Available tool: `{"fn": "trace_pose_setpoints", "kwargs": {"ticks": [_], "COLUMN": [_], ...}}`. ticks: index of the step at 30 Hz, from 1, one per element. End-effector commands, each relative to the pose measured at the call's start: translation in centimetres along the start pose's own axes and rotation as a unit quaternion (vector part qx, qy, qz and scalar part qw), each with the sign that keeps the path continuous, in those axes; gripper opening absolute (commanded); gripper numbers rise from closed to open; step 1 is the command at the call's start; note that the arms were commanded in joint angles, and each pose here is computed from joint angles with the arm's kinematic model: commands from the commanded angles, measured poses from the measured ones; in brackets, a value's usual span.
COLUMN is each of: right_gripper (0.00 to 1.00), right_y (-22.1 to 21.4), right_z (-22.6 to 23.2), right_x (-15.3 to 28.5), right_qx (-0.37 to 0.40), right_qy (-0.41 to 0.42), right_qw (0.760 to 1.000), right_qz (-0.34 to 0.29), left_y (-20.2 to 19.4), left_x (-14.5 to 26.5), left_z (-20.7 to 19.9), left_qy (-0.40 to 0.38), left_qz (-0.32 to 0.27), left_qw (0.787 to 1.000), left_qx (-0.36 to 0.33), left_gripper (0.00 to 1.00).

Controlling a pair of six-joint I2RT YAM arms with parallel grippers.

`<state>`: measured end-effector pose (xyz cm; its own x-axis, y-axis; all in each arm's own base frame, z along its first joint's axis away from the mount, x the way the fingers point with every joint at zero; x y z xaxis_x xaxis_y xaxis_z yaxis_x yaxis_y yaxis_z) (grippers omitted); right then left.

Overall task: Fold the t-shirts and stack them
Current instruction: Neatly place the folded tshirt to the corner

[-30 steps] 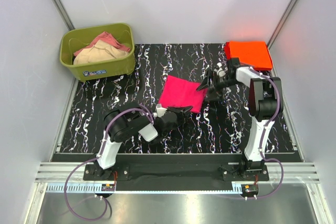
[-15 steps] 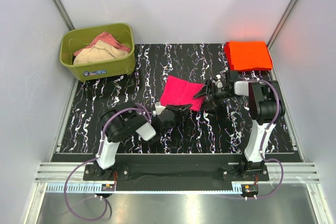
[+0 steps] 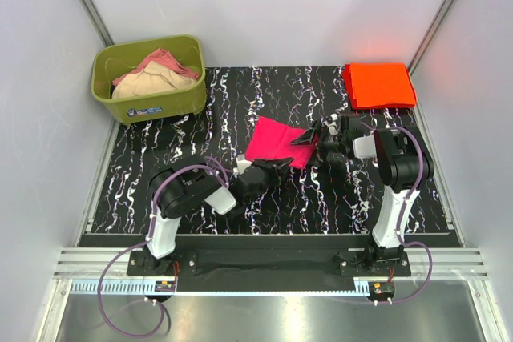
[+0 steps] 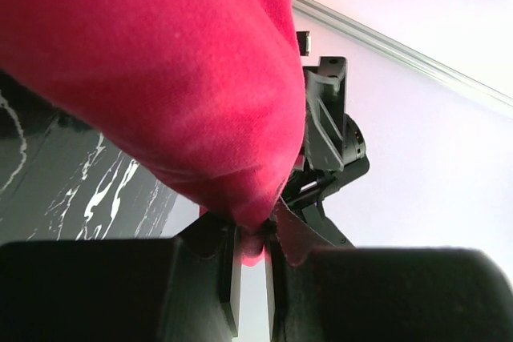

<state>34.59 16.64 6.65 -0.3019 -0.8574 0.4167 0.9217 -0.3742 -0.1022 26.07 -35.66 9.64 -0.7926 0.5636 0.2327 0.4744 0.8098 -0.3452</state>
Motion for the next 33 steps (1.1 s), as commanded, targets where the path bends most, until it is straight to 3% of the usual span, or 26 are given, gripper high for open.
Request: {"fn": "trace_pose_setpoints", "kwargs": {"ticks": [1, 9, 11, 16, 20, 23, 24, 26, 33], "right_gripper": [0.84, 0.71, 0.64, 0.62, 0.53, 0.4, 0.22, 0.0, 0.0], "right_y": [0.7, 1.4, 1.6, 2.2, 2.3, 2.6, 2.8, 3.0, 4.4], "right_z": [-1.8, -3.2, -3.5, -3.9, -4.0, -3.9, -3.7, -3.3, -1.5], "right_x": [-0.4, 0.7, 0.7, 0.6, 0.3, 0.2, 0.2, 0.4, 1.7], "right_qx": [-0.051, -0.067, -0.067, -0.068, -0.07, -0.067, -0.061, -0.053, 0.045], "right_qy": [-0.022, -0.023, -0.02, -0.011, -0.005, 0.002, 0.005, 0.0, -0.083], "right_qw": [0.997, 0.995, 0.995, 0.995, 0.995, 0.995, 0.995, 0.995, 0.992], "right_qz": [-0.045, -0.076, -0.074, -0.076, -0.072, -0.072, -0.074, -0.082, -0.088], "left_y": [-1.1, -0.9, -0.9, -1.0, -1.2, -1.1, -1.0, -1.1, -3.1], "left_x": [0.9, 1.1, 1.1, 1.1, 1.1, 1.3, 1.4, 1.5, 3.4], "left_z": [-3.3, -3.2, -3.1, -3.3, -3.2, -3.1, -3.0, -2.4, 0.1], "left_qy": [-0.048, -0.052, -0.053, -0.056, -0.056, -0.056, -0.055, -0.047, -0.044], "left_qz": [0.027, 0.028, 0.029, 0.032, 0.036, 0.038, 0.04, 0.052, 0.127], "left_qw": [0.997, 0.997, 0.997, 0.997, 0.997, 0.997, 0.997, 0.996, 0.991], "left_qx": [0.046, 0.051, 0.05, 0.05, 0.049, 0.046, 0.046, 0.05, 0.018], "left_gripper": [0.07, 0.06, 0.06, 0.06, 0.07, 0.08, 0.09, 0.11, 0.24]}}
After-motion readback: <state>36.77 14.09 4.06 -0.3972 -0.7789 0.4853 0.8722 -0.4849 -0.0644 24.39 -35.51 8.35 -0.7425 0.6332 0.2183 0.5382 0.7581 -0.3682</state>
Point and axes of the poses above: each gripper's point midway between its finger pads, its own x axis back along the fingers, its own z axis along the line the jaws close on, y = z × x, the point moved 5 cm from there along x, back along the fingers
